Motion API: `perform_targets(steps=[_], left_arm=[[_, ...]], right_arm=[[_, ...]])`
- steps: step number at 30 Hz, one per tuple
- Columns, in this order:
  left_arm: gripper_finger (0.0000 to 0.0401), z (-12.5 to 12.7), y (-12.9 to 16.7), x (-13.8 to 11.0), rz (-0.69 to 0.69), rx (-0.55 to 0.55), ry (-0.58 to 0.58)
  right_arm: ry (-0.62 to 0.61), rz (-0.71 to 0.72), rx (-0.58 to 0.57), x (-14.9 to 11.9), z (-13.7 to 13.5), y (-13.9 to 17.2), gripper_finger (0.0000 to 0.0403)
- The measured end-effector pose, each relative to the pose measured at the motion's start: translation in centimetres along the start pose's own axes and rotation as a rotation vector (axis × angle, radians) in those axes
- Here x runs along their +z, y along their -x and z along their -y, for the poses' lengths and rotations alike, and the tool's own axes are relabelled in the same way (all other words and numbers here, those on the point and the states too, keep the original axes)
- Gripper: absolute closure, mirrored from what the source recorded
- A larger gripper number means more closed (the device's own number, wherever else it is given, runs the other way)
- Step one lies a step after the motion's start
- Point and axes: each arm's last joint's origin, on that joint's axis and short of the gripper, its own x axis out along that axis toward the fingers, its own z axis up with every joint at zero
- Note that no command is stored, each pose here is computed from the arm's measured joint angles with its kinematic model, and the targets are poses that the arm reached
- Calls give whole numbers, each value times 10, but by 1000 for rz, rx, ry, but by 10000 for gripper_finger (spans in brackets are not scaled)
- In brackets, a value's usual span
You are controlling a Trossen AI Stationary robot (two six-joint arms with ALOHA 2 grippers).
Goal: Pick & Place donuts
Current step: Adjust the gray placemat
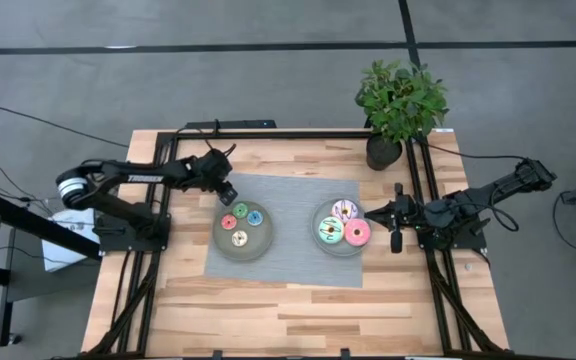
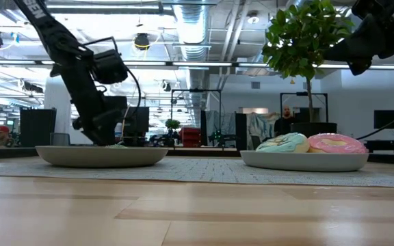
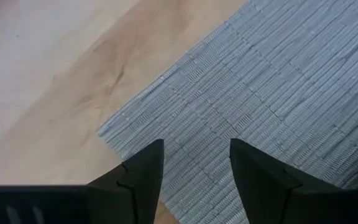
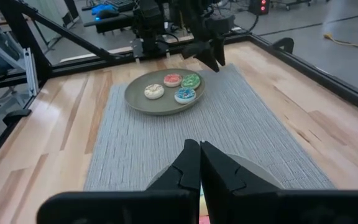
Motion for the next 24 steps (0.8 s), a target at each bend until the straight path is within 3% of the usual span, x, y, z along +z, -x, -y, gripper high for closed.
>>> perform_targets(steps=[9,24], left_arm=[[225,1,-13,-2,-53,11,-7],[225,9,-11,-13,-148,22,29]], right_arm=[[7,-12,-4,-1,0,0,402],[7,-11,-3,-1,0,0,402]])
